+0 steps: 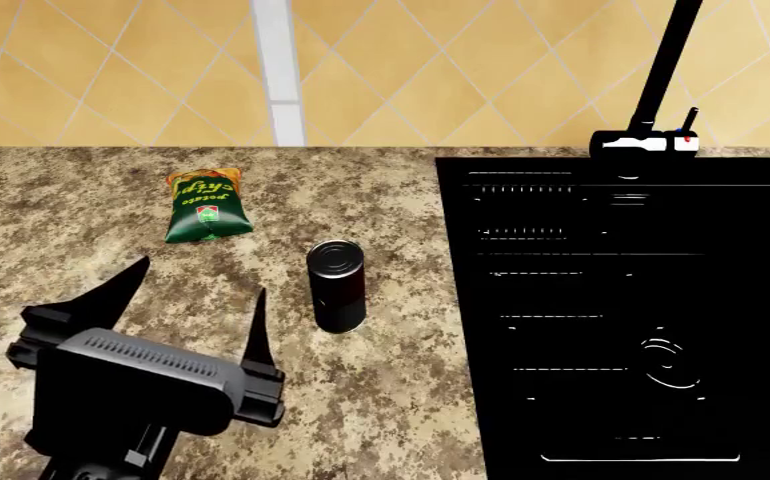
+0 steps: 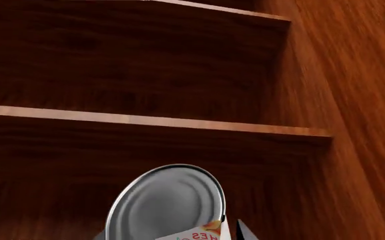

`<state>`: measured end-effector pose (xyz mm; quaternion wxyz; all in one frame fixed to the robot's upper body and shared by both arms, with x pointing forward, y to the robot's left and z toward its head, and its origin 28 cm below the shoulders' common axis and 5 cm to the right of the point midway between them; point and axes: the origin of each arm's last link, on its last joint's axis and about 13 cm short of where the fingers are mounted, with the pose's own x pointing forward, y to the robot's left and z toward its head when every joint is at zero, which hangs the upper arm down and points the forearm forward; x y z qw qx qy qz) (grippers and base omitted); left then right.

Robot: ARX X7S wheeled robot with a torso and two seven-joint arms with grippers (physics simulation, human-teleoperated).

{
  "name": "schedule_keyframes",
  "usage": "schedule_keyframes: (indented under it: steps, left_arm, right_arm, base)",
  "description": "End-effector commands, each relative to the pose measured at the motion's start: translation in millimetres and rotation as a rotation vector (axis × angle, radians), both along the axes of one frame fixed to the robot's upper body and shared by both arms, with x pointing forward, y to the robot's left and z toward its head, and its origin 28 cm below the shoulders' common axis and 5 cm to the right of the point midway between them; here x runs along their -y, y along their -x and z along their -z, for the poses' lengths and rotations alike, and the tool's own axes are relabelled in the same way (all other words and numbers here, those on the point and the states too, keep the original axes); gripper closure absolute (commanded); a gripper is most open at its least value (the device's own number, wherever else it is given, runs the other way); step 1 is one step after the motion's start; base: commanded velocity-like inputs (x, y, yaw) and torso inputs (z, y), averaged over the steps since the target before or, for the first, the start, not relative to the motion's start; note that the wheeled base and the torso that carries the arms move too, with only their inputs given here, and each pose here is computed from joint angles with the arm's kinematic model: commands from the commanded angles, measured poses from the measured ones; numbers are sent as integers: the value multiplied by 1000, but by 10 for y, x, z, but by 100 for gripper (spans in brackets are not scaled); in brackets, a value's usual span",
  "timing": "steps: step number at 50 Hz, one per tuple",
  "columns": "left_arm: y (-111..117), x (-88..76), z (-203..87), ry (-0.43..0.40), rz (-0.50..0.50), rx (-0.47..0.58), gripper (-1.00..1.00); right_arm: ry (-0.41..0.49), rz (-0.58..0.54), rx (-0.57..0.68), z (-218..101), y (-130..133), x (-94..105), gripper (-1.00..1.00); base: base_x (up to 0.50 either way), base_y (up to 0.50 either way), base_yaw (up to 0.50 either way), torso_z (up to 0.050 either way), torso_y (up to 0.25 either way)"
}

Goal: Pick the cans from the counter and place them in their designated side in the cabinet.

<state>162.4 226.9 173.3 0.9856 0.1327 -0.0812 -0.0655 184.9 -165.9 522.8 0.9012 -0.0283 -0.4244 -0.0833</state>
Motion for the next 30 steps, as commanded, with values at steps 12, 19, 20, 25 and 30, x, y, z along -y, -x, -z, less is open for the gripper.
schedule_keyframes:
  steps: [12,19,20,25,30]
  left_arm:
    - [32,66,-50,-14,-3,-8,-100]
    - [70,70,-64,-21,-12,-10,-100]
    - [77,69,-67,-22,-13,-10,-100]
    - [94,69,-57,-26,-17,-14,-100]
    - [103,64,-29,-30,-20,-23,-100]
  right_arm:
    - [35,190,-220,-184,-903,144,100]
    - [-67,111,-419,-56,-1313,136,100]
    - [-94,111,-447,-41,-1358,152,100]
    - [-198,155,-606,58,-1536,263,100]
    - [-258,188,-775,296,-1602,359,100]
  base:
    - [0,0,0,0,0]
    - [0,0,0,0,1]
    - [0,0,0,0,0]
    - [0,0,0,0,0]
    - [0,0,0,3,0]
